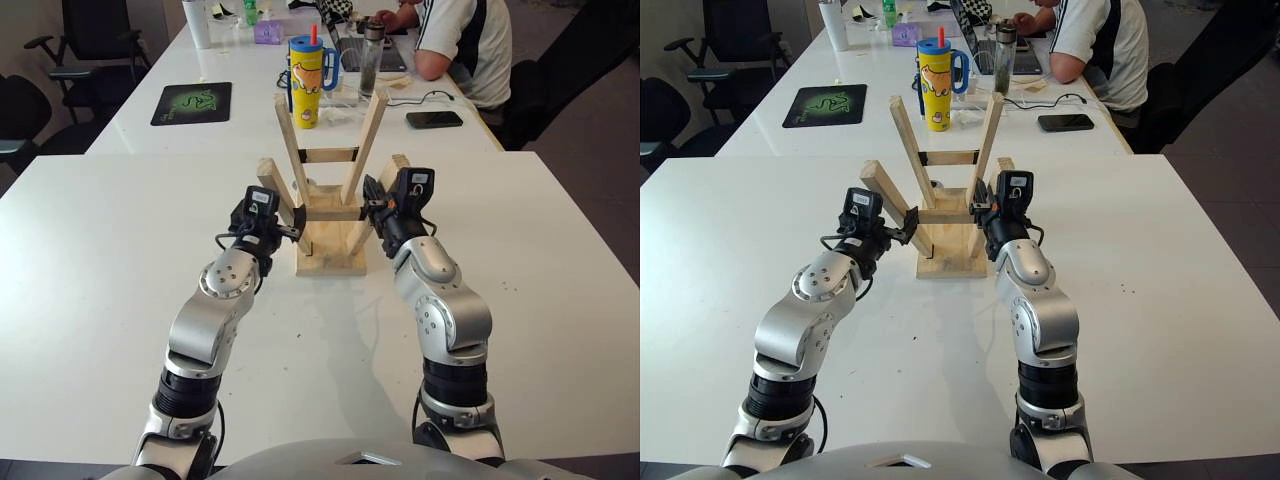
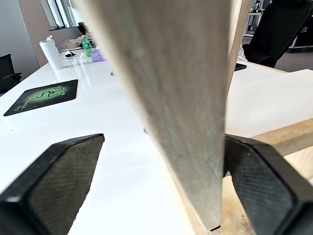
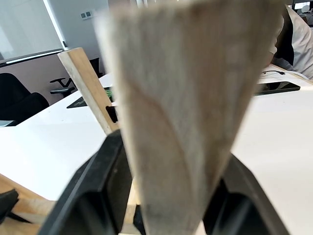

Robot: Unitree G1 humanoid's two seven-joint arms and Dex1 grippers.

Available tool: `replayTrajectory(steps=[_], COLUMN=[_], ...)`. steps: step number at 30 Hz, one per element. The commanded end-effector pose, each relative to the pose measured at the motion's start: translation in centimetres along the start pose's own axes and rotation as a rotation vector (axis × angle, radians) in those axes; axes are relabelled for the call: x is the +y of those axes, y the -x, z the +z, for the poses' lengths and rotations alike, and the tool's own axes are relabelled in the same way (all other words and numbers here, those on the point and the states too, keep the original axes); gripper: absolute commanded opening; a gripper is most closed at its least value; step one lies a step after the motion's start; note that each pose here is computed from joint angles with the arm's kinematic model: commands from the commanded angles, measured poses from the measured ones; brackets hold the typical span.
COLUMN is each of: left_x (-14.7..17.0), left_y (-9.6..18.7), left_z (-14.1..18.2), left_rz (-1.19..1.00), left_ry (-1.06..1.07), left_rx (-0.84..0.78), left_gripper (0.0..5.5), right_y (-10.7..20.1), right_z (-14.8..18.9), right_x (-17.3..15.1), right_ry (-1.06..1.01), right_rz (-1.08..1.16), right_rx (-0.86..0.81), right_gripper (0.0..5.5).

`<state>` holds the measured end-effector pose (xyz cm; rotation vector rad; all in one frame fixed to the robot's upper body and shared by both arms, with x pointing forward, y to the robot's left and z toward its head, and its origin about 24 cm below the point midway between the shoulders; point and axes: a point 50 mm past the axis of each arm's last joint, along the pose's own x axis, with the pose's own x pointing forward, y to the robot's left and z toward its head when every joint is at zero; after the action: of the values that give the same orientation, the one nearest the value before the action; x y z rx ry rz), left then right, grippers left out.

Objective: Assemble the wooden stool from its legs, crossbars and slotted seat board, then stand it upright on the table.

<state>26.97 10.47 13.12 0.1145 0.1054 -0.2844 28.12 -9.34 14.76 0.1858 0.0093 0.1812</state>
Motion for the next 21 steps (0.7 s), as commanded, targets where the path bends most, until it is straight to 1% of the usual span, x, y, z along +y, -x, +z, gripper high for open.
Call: replayTrajectory(steps=[1, 7, 12, 14, 19, 20, 21], left_x=[0.6, 2.3, 3.2, 3.5, 4.0, 4.3, 4.5], left_y=[0.0, 0.1, 0.3, 0.4, -0.5, -0.8, -1.0], left_z=[1.4, 3.7, 6.4, 7.8, 9.9, 10.5, 11.5], left_rz=[0.031, 0.087, 0.090, 0.084, 0.071, 0.072, 0.070], left_ry=[0.049, 0.158, 0.166, 0.179, 0.225, 0.235, 0.250], left_rx=[-0.077, -0.216, -0.348, -0.402, -0.453, -0.468, -0.491], left_gripper=[4.31, 4.31, 4.31, 4.09, 3.51, 3.34, 3.16], right_y=[0.0, 0.2, 0.1, -0.1, -1.1, -1.4, -1.7], right_z=[2.5, 5.8, 8.1, 9.2, 11.2, 11.6, 12.1], right_x=[0.7, 1.0, 1.1, 1.1, 1.0, 1.0, 1.0], right_ry=[-0.001, 0.056, 0.109, 0.123, 0.137, 0.139, 0.147], right_rz=[0.029, 0.039, 0.059, 0.066, 0.098, 0.109, 0.125], right_rx=[-0.156, -0.351, -0.462, -0.500, -0.536, -0.539, -0.550], right_gripper=[1.75, 1.75, 1.75, 1.78, 1.78, 1.58, 1.48])
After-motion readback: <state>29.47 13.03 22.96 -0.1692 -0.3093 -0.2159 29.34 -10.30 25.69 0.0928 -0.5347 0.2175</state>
